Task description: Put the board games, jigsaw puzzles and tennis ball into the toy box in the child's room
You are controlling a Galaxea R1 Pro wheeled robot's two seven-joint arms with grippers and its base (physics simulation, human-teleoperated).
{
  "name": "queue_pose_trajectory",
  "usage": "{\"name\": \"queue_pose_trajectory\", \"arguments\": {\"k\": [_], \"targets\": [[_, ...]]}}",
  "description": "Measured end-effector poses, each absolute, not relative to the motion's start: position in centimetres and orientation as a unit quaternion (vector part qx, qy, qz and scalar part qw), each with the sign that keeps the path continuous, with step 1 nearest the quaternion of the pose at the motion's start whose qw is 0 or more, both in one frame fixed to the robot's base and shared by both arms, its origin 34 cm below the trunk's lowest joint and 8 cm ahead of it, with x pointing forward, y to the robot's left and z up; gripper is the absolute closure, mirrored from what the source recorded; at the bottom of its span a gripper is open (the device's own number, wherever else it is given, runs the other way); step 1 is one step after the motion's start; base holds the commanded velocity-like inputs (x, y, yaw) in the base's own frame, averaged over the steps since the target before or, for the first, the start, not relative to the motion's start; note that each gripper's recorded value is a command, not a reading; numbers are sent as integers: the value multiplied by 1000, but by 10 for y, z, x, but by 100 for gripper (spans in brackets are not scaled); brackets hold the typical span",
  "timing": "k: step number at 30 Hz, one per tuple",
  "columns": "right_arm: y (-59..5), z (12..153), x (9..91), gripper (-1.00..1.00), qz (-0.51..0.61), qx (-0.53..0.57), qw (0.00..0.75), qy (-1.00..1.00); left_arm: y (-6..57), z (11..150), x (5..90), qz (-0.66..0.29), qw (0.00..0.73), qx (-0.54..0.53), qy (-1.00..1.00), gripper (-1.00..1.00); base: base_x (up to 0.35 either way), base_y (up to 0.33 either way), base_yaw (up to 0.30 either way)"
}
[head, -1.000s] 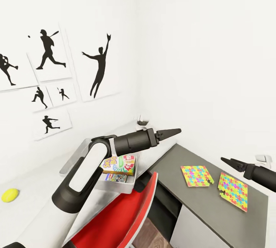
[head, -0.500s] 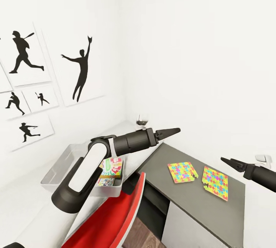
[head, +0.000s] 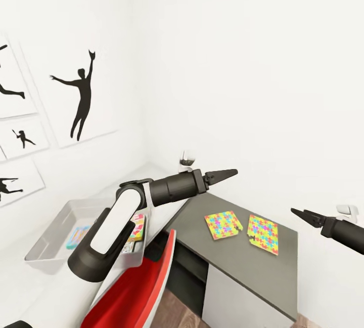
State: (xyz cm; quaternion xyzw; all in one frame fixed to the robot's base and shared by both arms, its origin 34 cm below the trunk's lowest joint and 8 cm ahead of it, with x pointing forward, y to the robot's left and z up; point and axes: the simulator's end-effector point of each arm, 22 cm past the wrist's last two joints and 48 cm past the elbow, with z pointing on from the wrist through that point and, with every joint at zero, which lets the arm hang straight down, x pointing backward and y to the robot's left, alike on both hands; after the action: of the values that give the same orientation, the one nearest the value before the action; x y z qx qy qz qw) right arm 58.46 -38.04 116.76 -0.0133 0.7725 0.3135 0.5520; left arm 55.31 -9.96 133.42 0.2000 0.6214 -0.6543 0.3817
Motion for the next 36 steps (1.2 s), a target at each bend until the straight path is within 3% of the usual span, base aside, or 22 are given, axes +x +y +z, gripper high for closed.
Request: {"name": "queue_pose_trajectory", "arguments": {"k": [36], "targets": [[-380,1184,578,-100,314,-19,566,762,-98,1347,544,-645,395,209,620,-100,0,0,-245]]}}
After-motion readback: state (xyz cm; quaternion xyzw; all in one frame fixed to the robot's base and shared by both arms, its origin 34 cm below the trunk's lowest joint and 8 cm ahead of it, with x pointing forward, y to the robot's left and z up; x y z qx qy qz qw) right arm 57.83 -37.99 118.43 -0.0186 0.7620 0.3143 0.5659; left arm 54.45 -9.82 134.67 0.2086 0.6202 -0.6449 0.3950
